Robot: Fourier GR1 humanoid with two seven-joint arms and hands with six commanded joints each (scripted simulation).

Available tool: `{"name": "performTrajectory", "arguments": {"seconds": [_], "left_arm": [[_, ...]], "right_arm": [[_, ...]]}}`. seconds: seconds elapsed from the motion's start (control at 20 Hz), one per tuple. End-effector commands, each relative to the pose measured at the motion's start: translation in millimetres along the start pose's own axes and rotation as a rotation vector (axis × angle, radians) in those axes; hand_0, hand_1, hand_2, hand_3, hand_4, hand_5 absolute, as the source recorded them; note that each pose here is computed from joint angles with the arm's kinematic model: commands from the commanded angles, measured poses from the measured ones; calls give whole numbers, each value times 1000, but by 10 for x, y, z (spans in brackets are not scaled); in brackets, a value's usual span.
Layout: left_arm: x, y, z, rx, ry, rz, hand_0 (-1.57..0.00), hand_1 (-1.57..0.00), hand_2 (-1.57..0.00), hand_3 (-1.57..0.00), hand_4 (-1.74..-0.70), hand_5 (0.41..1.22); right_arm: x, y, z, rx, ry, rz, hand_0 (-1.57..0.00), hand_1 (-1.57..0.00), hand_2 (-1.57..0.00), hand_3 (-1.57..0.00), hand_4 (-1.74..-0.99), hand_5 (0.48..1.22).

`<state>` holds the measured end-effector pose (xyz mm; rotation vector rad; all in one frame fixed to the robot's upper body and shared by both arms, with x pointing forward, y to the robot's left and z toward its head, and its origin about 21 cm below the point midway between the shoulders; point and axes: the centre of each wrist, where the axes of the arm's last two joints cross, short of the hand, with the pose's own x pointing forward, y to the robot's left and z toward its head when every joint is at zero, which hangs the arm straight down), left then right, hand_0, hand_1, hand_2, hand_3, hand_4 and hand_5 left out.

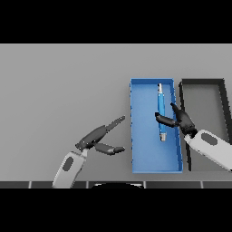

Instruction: Pick up the blue pipe and place it into the blue bin.

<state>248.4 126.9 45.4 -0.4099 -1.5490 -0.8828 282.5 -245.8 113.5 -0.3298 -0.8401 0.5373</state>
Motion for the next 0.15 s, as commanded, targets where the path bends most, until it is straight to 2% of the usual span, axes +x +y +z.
{"name": "performTrajectory", "arguments": {"seconds": [0.0, 0.1], "left_arm": [[-20, -16, 0, -6, 4, 4, 1, 1, 1, 1, -885, 431], [-36, -45, 5, -7, -2, 11, 1, 1, 1, 1, -885, 431]], "right_arm": [[1, -10, 0, 0, -4, 9, -6, -5, -5, -3, -1022, 655], [13, -14, 6, 4, -4, 8, -6, -5, -5, -3, -1022, 643]]}}
